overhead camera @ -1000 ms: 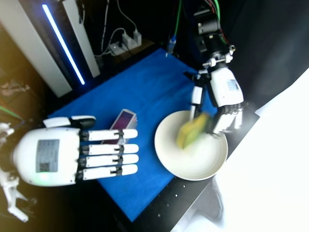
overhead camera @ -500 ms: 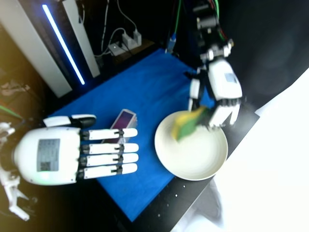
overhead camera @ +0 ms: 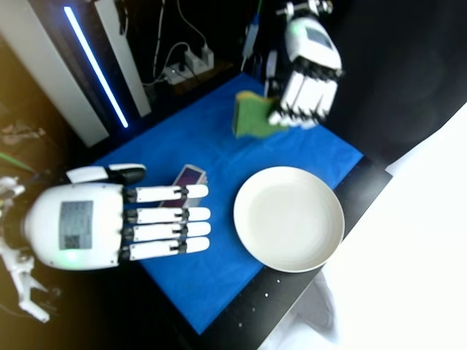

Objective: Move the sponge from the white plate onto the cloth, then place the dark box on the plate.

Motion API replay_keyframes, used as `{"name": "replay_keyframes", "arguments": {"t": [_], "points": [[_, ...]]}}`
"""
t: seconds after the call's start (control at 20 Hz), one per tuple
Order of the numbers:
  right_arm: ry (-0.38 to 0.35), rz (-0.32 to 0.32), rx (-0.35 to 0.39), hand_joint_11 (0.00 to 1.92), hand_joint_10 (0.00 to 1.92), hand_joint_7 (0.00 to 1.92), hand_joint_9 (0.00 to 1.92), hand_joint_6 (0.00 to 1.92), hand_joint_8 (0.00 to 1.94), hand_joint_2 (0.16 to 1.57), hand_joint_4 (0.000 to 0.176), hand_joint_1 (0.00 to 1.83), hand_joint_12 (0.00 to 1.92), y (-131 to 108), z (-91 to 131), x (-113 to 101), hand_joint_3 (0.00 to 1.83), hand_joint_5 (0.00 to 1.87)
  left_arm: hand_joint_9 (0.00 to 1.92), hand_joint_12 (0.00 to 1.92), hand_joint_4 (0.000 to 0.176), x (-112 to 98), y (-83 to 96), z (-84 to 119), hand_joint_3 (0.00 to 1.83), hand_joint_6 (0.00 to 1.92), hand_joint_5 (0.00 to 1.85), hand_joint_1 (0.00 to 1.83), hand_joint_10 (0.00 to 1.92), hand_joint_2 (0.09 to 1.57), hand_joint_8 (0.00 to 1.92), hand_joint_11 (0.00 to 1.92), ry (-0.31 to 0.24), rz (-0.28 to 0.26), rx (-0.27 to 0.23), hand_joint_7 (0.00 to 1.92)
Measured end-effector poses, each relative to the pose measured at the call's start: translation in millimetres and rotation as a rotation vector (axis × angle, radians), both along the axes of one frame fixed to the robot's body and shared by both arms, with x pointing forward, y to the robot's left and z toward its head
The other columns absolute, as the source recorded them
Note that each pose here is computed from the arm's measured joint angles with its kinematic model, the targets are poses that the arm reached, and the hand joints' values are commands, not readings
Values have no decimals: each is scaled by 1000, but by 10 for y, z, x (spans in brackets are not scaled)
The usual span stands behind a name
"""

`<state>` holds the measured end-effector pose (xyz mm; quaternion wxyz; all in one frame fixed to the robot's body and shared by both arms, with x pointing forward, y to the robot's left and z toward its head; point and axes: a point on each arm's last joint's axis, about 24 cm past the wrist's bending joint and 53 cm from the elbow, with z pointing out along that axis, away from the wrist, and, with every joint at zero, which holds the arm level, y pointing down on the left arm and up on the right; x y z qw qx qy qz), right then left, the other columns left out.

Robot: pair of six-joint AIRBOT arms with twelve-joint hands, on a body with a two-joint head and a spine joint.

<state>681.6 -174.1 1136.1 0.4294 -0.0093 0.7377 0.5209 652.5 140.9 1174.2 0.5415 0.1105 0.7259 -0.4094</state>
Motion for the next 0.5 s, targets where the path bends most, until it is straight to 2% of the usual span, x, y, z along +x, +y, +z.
{"name": "replay_keyframes", "arguments": {"t": [0.05, 0.1, 0.15, 0.2, 0.25, 0.3, 0.35, 0.4, 0.45, 0.5], "points": [[0, -1, 0, 103, 0, 211, 149, 0, 0, 1039, 124, 530, 111, -1, 0, 1, 0, 234, 1017, 1157, 0, -55, 11, -96, 0, 670, 1103, 1395, 1063, 1047, 735, 867, 16, -7, 37, 1133], [1, -1, 0, 85, 0, 204, 140, 0, 0, 1042, 137, 521, 100, -2, -1, 3, 0, 226, 975, 1211, 0, -75, 18, -197, 0, 487, 1192, 1294, 903, 1055, 977, 828, 36, -6, 67, 1067], [0, -1, 1, 84, 4, 210, 149, 1, 2, 1043, 136, 501, 98, -1, 1, 1, 0, 227, 950, 1287, 0, -70, 37, -300, 0, 414, 1206, 1278, 866, 1067, 1096, 776, 60, 4, 101, 1029], [1, -1, 0, 89, 6, 213, 157, 0, 3, 1042, 142, 528, 99, -1, -2, 3, 0, 223, 918, 1303, 0, -65, 55, -354, 5, 553, 1140, 1256, 859, 1086, 1146, 736, 73, 12, 112, 987], [2, -1, 1, 69, 6, 214, 160, 1, 3, 1050, 121, 548, 90, 5, -6, 2, 1, 227, 859, 1369, 0, -66, 62, -413, 1, 662, 1106, 1238, 899, 1105, 1188, 673, 87, 16, 125, 929], [3, 1, 3, 91, 15, 238, 190, 7, 10, 1029, 126, 559, 100, 19, -16, 4, 0, 246, 879, 1294, 0, -91, 43, -544, 3, 764, 1071, 1229, 801, 1099, 1092, 665, 110, 12, 152, 966], [4, 3, 4, 97, 15, 246, 196, 5, 11, 1024, 125, 560, 103, 34, -24, 0, 0, 244, 936, 1155, 26, -118, 32, -638, 0, 816, 1064, 1229, 604, 1086, 952, 681, 127, 7, 171, 1025], [5, 7, 2, 116, 14, 247, 202, 5, 9, 1000, 125, 606, 111, 46, -33, -7, 0, 247, 863, 1079, 0, -136, 30, -694, 0, 326, 863, 1077, 371, 1013, 360, 541, 142, 7, 175, 891], [4, 10, -1, 105, 9, 239, 194, 4, 5, 983, 126, 647, 107, 49, -38, -12, 0, 245, 823, 1115, 0, -127, 44, -693, 0, 96, 787, 978, 217, 961, 102, 428, 145, 14, 172, 827], [5, 10, -1, 128, 6, 250, 216, 1, 2, 932, 126, 687, 123, 52, -38, -14, 0, 247, 614, 1088, 6, -124, 65, -696, 0, 18, 573, 830, 63, 883, 20, 204, 147, 18, 174, 576]]}}
